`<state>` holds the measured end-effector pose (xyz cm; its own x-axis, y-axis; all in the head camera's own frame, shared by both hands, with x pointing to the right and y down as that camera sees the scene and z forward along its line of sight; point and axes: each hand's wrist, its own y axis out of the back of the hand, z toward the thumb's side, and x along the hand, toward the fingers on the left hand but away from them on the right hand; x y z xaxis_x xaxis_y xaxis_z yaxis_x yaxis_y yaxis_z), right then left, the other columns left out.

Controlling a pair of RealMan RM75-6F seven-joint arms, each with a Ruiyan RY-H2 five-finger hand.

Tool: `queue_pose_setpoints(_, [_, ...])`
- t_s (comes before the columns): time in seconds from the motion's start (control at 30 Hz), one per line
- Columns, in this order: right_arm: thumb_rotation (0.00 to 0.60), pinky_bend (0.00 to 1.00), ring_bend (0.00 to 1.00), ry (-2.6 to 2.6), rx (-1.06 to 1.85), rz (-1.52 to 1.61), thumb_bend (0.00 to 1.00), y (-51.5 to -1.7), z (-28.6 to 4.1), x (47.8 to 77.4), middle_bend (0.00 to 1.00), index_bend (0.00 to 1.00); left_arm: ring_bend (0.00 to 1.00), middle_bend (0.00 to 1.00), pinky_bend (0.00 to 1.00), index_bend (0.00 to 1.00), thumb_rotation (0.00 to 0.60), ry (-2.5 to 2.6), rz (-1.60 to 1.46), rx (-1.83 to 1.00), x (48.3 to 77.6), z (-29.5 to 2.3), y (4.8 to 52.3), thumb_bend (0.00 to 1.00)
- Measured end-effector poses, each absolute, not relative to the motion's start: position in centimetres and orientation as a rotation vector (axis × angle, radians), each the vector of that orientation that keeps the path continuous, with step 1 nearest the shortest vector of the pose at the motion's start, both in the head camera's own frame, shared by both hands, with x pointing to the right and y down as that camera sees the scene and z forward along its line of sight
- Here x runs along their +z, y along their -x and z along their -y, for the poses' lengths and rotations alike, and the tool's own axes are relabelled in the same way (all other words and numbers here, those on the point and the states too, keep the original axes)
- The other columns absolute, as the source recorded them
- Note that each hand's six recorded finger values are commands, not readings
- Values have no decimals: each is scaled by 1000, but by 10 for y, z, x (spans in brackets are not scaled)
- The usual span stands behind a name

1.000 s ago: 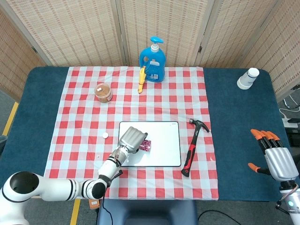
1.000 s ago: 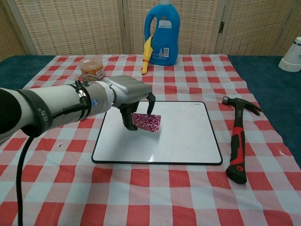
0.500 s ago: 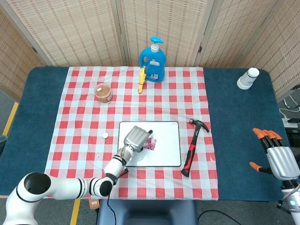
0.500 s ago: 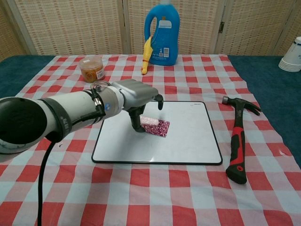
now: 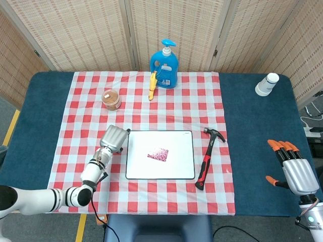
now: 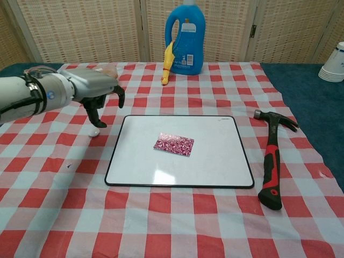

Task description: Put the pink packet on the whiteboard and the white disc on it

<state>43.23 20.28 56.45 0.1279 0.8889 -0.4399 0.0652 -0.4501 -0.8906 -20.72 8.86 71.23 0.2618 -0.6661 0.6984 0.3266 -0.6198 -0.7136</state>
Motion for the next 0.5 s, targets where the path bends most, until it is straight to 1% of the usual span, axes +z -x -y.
queue_pose_setpoints(0.13, [600,133,55,1661,1402,931,20,-430,-205,565,122,56,1000,1000,1000,363,600,1696,-327,-1540,715,-97,237,257])
queue_pose_setpoints(0.23, [600,133,54,1661,1403,928,20,-429,-205,565,122,56,1000,1000,1000,364,600,1692,-331,-1564,721,-100,248,260])
queue_pose_setpoints(0.5, [600,133,54,1654,1415,934,20,-431,-203,566,122,56,1000,1000,1000,362,600,1713,-375,-1585,732,-106,254,264])
